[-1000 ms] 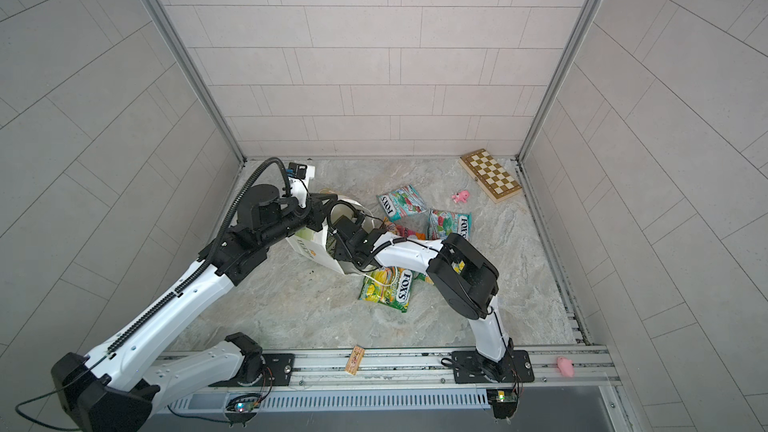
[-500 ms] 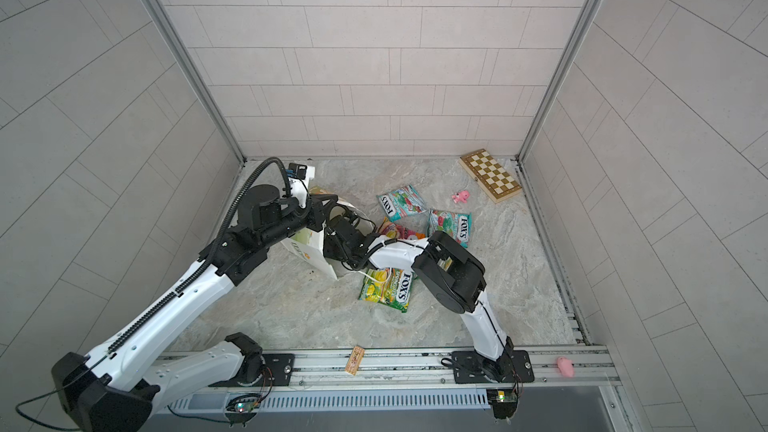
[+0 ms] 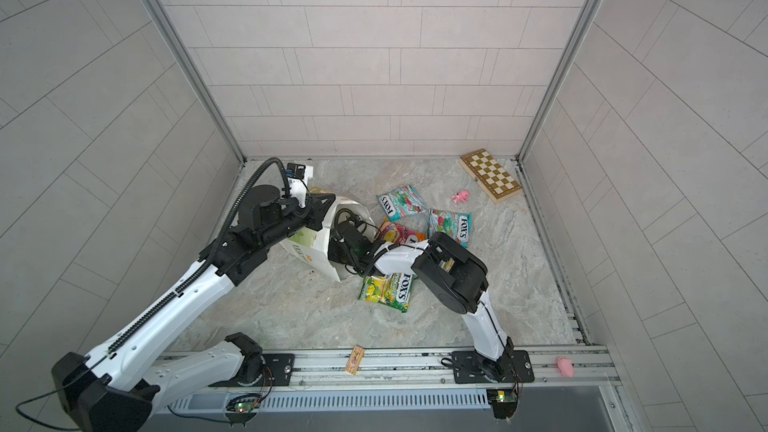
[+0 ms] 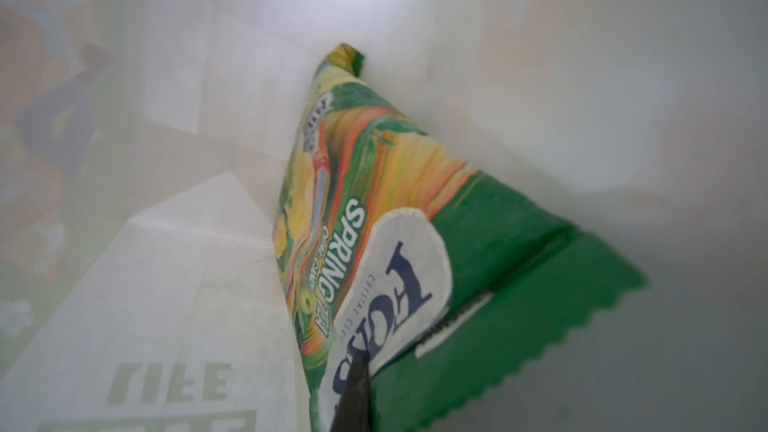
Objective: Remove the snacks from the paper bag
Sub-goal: 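Close the right gripper on the green Spring Tea packet inside the bag, then lift the green packet out of the bag with the right gripper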
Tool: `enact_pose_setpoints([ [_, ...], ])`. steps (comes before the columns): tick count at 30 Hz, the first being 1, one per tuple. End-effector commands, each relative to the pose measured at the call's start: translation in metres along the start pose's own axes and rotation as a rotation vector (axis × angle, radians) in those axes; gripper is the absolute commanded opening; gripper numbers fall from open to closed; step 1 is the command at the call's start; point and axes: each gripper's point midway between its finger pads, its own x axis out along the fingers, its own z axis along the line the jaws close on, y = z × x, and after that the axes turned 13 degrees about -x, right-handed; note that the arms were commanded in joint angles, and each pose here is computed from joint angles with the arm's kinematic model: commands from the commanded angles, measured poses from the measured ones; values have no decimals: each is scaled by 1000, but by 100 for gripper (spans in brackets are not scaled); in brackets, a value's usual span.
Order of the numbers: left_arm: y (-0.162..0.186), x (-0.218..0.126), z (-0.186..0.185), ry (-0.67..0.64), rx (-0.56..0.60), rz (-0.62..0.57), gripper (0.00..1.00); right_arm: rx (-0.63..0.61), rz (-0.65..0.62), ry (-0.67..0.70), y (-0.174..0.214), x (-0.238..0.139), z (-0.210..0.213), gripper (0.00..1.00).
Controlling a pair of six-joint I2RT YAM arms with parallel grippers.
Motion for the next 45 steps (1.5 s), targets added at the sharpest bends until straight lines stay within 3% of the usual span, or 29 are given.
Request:
enact_pose_setpoints([
  [1, -12, -6, 6, -55, 27, -46, 0, -47, -65, -61, -25, -28, 27, 0],
  [28, -13, -7, 11, -86, 35, -55, 0, -297, -131, -10, -49, -143, 25, 0],
  [45, -13, -6, 14, -102, 35, -54, 0, -478, -231, -161, -68, -219, 74, 0],
])
